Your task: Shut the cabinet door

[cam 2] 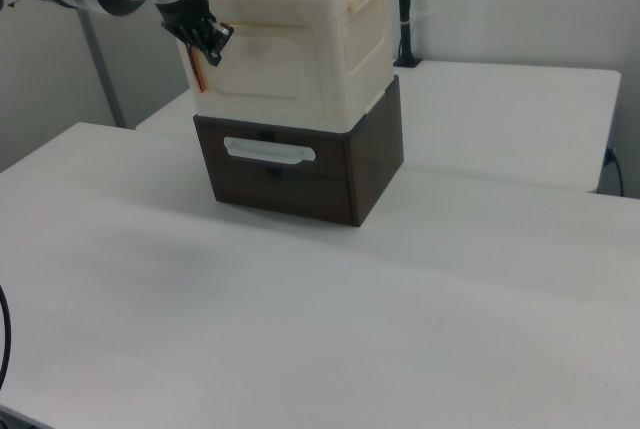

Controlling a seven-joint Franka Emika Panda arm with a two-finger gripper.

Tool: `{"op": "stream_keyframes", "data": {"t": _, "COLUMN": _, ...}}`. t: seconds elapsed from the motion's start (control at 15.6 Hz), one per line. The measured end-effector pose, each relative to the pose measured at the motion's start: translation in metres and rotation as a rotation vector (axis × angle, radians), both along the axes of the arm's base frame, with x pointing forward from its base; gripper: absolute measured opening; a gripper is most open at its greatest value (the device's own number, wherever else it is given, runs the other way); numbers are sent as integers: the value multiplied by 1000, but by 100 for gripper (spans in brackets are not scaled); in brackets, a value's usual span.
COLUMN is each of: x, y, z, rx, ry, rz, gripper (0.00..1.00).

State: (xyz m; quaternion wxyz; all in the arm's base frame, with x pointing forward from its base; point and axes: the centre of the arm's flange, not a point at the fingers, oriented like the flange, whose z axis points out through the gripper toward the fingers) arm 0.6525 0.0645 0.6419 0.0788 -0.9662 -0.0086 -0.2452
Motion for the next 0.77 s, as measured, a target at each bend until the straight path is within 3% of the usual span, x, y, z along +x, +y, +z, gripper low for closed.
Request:
{"op": "stream_keyframes", "data": {"t": 0.32, "x": 11, "y": 16, "z": 7, "rx": 10, "ry": -130, "rz": 9, "gripper": 1}}
{"op": "stream_keyframes", "data": {"t": 0.77, "x": 19, "y": 15, "z": 5, "rx": -12, "ry": -196, "rz": 30, "gripper": 1}}
